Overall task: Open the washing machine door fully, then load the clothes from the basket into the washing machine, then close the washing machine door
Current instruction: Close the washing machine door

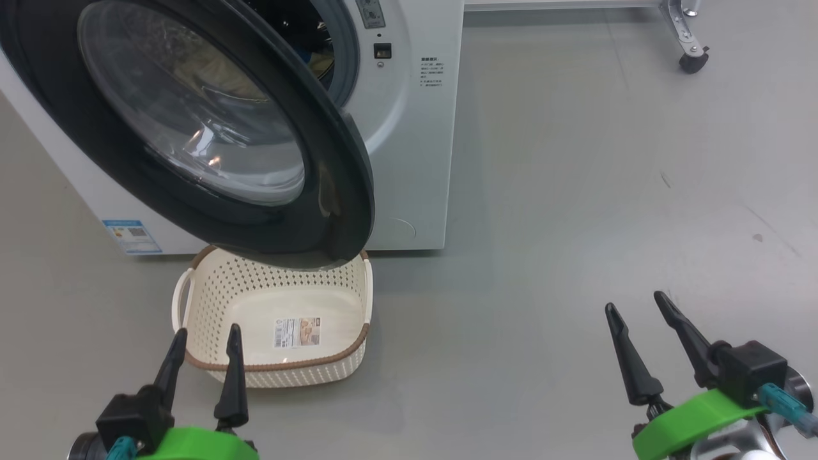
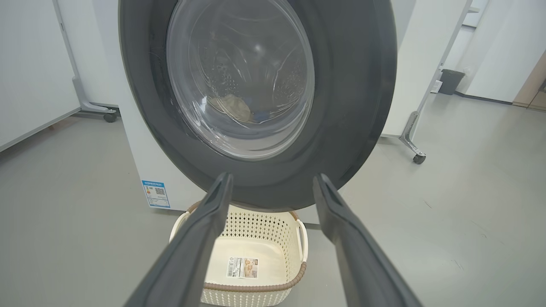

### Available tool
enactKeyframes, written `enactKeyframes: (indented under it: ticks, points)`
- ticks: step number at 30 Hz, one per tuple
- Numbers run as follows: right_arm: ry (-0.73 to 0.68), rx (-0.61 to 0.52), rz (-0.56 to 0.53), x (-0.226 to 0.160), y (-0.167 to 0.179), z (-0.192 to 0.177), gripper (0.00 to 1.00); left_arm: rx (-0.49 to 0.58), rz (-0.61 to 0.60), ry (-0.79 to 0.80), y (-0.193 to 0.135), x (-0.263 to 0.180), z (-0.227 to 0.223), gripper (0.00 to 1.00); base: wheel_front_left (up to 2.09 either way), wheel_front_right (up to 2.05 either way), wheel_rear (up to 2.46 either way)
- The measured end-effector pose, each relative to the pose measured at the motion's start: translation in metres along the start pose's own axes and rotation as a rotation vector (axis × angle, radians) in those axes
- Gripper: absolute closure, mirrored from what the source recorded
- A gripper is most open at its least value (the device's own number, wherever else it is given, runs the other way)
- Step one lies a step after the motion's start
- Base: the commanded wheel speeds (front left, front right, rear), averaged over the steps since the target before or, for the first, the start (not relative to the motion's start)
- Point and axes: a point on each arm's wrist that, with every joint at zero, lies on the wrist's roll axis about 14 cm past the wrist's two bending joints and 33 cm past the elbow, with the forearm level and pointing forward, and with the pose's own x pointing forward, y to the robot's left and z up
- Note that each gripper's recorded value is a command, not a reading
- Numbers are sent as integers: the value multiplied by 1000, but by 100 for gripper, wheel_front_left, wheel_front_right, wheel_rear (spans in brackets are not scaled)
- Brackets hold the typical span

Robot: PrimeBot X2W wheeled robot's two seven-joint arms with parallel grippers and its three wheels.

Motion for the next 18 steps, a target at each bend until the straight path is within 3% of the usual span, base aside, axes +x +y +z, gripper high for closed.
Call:
enactKeyframes:
  ticks: [18]
  points:
    - [-19, -5, -3, 1, -2, 7, 0, 7, 5, -18, -1, -2, 2, 0, 0, 0, 0]
